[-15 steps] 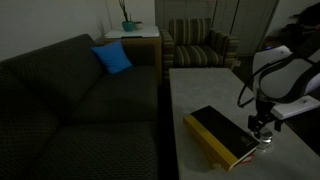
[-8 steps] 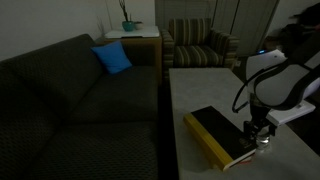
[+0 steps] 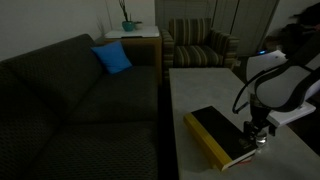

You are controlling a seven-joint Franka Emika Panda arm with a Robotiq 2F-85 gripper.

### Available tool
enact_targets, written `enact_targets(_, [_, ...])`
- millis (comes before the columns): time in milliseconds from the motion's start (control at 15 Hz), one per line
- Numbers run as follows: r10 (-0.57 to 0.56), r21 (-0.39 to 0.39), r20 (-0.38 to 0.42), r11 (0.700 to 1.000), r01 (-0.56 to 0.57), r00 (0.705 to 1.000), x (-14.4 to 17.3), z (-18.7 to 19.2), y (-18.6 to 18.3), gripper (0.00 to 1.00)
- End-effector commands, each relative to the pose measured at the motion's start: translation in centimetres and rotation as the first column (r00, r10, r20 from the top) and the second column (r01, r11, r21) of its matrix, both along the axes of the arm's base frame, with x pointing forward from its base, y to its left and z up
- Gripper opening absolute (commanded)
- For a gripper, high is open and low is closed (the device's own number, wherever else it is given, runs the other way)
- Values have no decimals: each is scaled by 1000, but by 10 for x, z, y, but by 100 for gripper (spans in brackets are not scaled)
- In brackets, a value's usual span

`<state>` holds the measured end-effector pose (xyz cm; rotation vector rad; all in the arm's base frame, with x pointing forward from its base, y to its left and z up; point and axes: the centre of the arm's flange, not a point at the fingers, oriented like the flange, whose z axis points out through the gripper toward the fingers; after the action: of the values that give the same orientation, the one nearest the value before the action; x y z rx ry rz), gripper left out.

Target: Remove the silver lid from the silver tin

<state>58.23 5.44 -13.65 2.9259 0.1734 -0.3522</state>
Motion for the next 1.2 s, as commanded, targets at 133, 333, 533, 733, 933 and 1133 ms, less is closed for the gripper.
enact_targets(133, [8,-4,21,1000,-8,1000,-11,20,-7,100])
enact_targets(333, [9,-7,28,1000,-9,1000,-12,25,-7,100])
enact_targets(533, [15,-5,35,1000,-15,999,-12,27,-6,100])
enact_targets(733, [20,-3,42,1000,-20,999,-11,28,-7,100])
enact_targets(933, [33,7,59,999,-34,998,-9,26,-10,99])
enact_targets(1133, [60,25,87,998,-62,994,-8,24,-15,80])
